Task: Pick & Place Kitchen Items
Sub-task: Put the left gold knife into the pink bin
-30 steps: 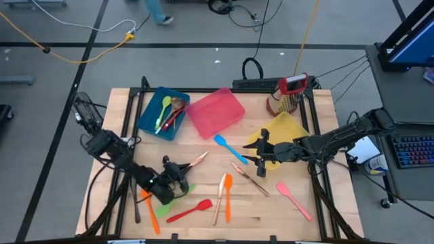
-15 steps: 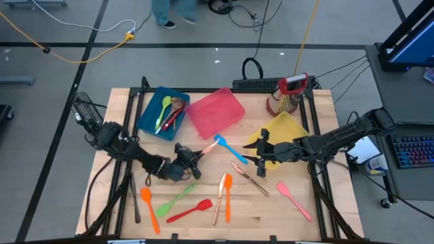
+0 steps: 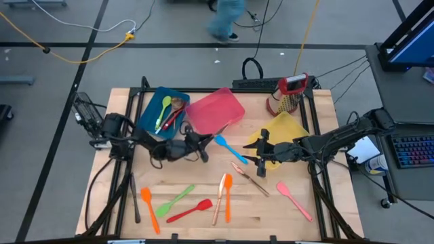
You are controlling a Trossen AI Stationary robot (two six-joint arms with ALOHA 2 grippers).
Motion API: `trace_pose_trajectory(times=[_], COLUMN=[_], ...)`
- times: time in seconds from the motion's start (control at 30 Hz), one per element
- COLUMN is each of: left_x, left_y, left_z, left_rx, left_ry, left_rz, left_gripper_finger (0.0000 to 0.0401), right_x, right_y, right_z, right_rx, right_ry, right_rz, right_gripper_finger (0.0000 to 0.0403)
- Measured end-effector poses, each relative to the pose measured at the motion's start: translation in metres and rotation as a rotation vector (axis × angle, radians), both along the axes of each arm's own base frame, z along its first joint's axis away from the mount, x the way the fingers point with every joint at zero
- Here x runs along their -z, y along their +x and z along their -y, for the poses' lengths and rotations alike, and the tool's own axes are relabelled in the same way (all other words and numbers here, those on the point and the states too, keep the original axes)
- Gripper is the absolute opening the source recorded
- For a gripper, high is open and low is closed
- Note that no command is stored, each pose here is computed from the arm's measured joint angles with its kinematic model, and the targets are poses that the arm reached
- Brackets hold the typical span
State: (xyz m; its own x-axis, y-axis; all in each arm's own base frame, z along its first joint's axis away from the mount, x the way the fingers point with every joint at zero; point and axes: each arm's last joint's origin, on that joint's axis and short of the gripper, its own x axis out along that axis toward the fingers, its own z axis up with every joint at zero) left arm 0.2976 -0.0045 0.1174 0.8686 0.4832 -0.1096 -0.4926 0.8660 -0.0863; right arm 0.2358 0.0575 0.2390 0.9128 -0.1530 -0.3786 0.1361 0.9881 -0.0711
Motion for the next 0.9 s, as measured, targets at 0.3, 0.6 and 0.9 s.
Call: trace_pose_trajectory(times=[0.3, 0.6, 0.9], left_x=[-0.019, -0.032, -0.033], left_y=[0.035, 0.058, 0.059], left_z=[-0.057, -0.101, -0.118], left_rx=[-0.006, -0.070, -0.070], left_ry=[0.063, 0.042, 0.002], left_rz=[-0.080, -0.305, -0.453], left_gripper_finger=[0.0043, 0.0054, 0.0039], right_x=[0.000, 0.000, 0.001], right_y=[0.000, 0.000, 0.000], right_z=[0.000, 0.000, 0.000], right_rx=[-0.007, -0.007, -0.007], right_ry=[-0.016, -0.016, -0.017], right_rz=[-0.004, -0.005, -0.008], right_gripper_finger=[0.0160, 0.0160, 0.0160])
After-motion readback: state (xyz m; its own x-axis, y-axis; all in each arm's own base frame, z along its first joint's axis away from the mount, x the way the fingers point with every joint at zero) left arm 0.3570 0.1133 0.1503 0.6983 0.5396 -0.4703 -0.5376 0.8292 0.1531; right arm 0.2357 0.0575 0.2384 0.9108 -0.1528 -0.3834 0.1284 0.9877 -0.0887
